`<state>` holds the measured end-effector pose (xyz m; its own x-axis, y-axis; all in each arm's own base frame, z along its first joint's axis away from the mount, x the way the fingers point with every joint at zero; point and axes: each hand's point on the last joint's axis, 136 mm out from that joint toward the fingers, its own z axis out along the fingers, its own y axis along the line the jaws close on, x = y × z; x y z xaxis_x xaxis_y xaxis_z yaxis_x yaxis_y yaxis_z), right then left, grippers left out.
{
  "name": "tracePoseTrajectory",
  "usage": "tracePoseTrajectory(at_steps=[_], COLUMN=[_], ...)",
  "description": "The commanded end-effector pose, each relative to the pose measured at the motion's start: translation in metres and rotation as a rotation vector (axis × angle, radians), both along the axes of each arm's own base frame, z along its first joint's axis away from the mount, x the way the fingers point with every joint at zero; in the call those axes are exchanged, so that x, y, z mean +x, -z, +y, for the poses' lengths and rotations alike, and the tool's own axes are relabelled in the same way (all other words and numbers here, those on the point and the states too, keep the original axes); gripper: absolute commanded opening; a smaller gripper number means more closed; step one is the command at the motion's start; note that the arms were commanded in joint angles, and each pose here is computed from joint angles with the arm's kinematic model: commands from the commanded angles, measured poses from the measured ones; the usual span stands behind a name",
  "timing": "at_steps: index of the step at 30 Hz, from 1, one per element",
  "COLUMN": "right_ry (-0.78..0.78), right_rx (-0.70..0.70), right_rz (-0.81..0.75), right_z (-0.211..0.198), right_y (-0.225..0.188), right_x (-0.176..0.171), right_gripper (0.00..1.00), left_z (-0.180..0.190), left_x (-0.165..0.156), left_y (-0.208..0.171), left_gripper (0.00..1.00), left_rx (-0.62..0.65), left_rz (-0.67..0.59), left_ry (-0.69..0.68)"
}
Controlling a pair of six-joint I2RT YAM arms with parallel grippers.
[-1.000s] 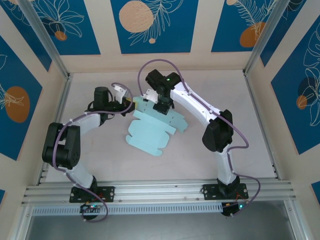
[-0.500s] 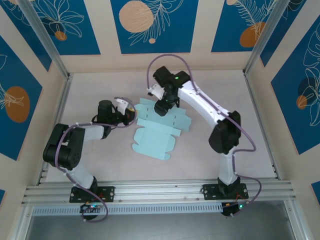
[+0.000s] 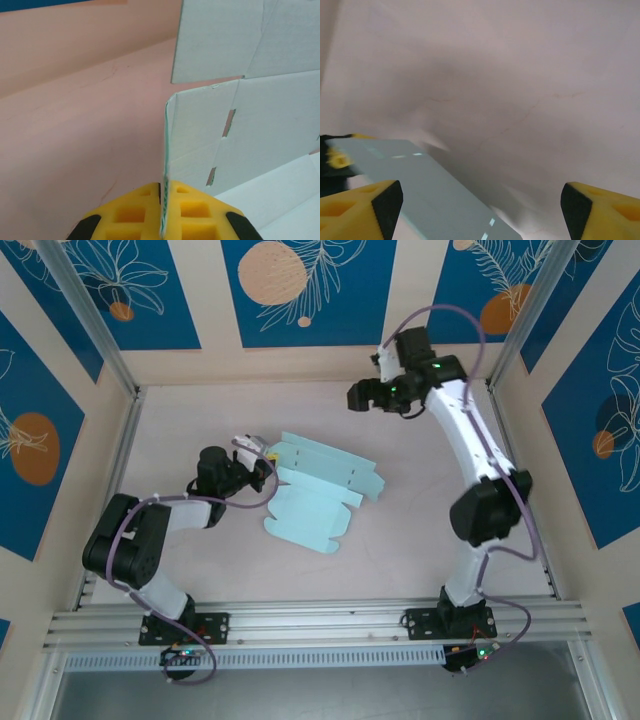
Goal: Fold the paper box
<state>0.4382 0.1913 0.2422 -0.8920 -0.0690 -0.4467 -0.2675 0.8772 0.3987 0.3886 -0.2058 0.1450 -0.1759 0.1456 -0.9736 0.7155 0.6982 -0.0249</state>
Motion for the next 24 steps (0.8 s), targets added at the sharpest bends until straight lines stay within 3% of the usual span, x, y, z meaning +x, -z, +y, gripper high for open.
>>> tracePoseTrajectory(at_steps=[1,8,24], right_ry=[0.015,-0.033,-0.042], right_rx=[-0.009,-0.075,-0.147], right_rz=[0.169,0.208,0.158], right_z=[0.019,0.043,0.063], right_y=[0.037,0.064,0.066], right_x=[-0.01,-0.025,-0.049], right_gripper=[0.85,0.85,0.86], left_z=[0.0,0.007,0.02], left_x=[0.003,0.011,0.025], left_y=[-0.01,-0.006,0.014], left_gripper=[0.0,0.0,0.0], left_rx=[-0.01,-0.012,-0.028], left_rz=[-0.05,-0.031,0.023], left_ry=[-0.032,-0.107,-0.257])
